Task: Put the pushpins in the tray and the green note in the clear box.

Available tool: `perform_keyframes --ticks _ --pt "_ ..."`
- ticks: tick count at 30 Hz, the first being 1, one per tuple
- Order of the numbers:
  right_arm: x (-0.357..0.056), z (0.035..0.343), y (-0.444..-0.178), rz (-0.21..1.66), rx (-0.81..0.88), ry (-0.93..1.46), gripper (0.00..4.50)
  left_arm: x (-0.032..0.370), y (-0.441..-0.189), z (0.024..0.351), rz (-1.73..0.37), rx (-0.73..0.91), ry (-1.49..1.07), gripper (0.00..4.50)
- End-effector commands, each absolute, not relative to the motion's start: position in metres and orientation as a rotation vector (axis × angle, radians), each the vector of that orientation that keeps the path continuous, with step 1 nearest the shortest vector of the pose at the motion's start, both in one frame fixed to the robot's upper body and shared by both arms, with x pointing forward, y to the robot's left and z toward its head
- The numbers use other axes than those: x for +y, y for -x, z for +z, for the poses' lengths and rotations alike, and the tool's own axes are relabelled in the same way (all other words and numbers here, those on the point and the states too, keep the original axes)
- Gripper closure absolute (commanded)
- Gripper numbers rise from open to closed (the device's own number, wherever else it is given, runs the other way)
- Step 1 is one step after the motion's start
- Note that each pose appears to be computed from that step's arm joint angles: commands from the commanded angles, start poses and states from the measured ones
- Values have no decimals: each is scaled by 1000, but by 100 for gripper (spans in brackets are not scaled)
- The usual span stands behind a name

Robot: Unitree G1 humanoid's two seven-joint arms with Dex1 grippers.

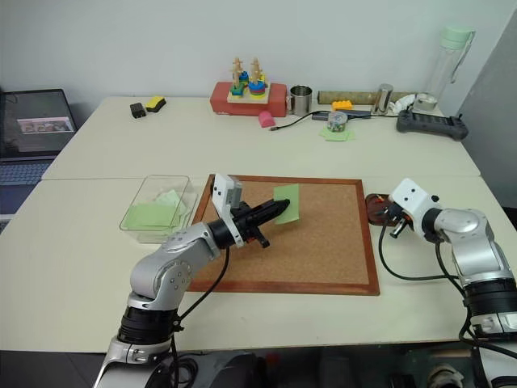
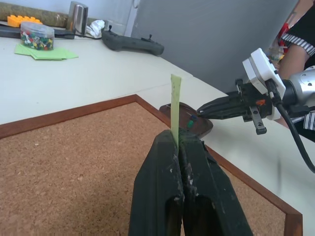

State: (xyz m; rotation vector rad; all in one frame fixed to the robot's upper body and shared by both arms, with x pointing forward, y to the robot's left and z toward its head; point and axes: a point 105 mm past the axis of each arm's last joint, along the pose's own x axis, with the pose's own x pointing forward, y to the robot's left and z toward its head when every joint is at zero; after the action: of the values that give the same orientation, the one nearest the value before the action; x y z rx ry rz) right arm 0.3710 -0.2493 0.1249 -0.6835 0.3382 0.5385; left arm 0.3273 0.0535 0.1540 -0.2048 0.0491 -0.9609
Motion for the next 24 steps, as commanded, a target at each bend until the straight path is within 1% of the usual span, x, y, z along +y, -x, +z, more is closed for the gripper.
perform_keyframes --ticks 1,6,8,17,21,24 --pt "-251 139 -377 506 304 673 352 50 -324 166 -973 -12 185 450" --pt "-251 142 -379 499 299 663 233 50 -324 166 -972 -11 187 450" --pt "-250 146 -380 497 290 656 200 50 -324 166 -971 -11 188 450" --pt "-253 153 -383 471 262 674 13 51 -325 166 -966 -15 190 450" --pt "-253 162 -387 458 222 684 13 51 -325 166 -961 -17 190 450" --pt "-245 173 -386 498 177 666 13 52 -326 168 -956 -22 189 450"
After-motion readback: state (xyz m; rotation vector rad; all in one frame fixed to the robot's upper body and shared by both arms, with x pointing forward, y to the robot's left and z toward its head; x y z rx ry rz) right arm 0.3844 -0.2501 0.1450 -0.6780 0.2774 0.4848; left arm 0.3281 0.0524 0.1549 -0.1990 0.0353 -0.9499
